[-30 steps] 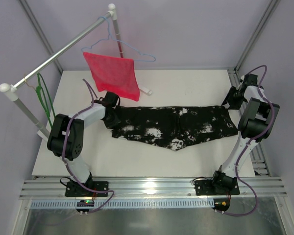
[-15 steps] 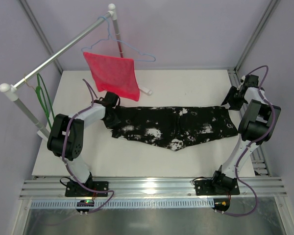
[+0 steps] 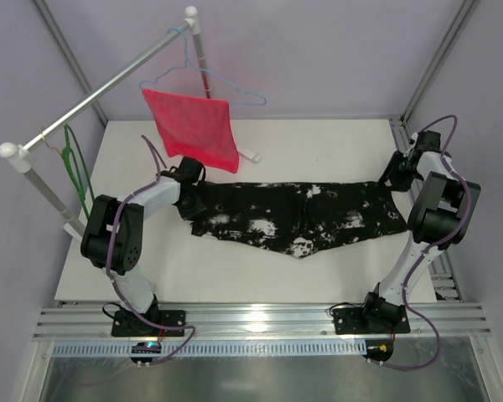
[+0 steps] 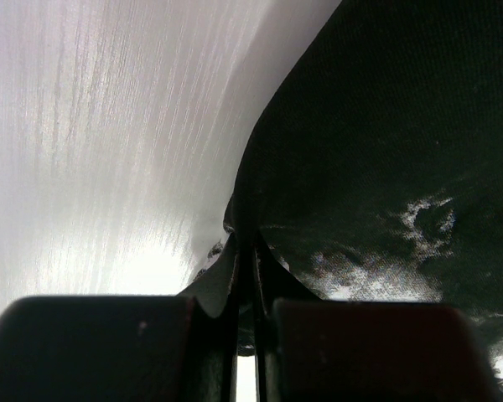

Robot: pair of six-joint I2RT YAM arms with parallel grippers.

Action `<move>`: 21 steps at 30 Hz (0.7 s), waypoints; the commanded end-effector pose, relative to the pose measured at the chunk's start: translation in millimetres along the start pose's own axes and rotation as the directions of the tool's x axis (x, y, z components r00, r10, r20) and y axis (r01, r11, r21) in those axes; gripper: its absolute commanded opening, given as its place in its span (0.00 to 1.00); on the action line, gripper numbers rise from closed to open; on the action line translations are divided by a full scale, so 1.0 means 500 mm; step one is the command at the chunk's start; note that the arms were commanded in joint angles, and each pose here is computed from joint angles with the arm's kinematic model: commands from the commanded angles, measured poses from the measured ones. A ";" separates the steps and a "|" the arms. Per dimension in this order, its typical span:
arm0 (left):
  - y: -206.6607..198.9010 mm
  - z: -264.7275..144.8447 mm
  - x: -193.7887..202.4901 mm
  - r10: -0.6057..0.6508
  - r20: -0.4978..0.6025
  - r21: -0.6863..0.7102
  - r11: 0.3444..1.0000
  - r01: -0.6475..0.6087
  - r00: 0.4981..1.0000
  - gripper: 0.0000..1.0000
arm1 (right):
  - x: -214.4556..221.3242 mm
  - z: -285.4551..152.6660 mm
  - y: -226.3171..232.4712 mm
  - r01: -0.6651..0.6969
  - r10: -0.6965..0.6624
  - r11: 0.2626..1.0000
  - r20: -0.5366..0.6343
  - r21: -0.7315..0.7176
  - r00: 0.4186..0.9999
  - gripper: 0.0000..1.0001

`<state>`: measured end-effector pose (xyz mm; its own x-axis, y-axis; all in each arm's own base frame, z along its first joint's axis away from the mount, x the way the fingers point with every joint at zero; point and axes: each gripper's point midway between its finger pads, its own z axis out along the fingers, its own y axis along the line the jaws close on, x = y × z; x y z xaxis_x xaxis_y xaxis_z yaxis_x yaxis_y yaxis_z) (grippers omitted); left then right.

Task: Place the trousers on the hanger
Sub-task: Fold the trousers

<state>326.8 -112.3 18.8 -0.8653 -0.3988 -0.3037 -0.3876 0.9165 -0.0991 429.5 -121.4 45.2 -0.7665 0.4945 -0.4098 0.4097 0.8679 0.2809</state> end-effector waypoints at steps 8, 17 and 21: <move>0.066 0.042 0.040 -0.045 -0.027 -0.148 0.988 0.041 0.999 0.01 | -0.011 -0.010 -0.012 0.003 -0.005 0.998 0.044 0.060 0.999 0.04; 0.131 0.030 0.040 -0.101 0.054 -0.248 0.962 0.111 0.993 0.01 | -0.032 -0.016 -0.092 -0.126 0.109 0.958 0.080 0.259 0.991 0.04; 0.133 0.021 0.043 -0.109 0.062 -0.234 0.965 0.120 0.992 0.01 | -0.021 -0.034 -0.116 -0.148 0.130 0.931 0.075 0.334 0.989 0.04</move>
<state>324.6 -105.2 19.3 -0.7810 -0.5084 -0.3627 -0.4984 0.8574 -0.1284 407.8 -140.6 33.7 -0.7225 0.5873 -0.3646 0.5785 0.8025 0.1462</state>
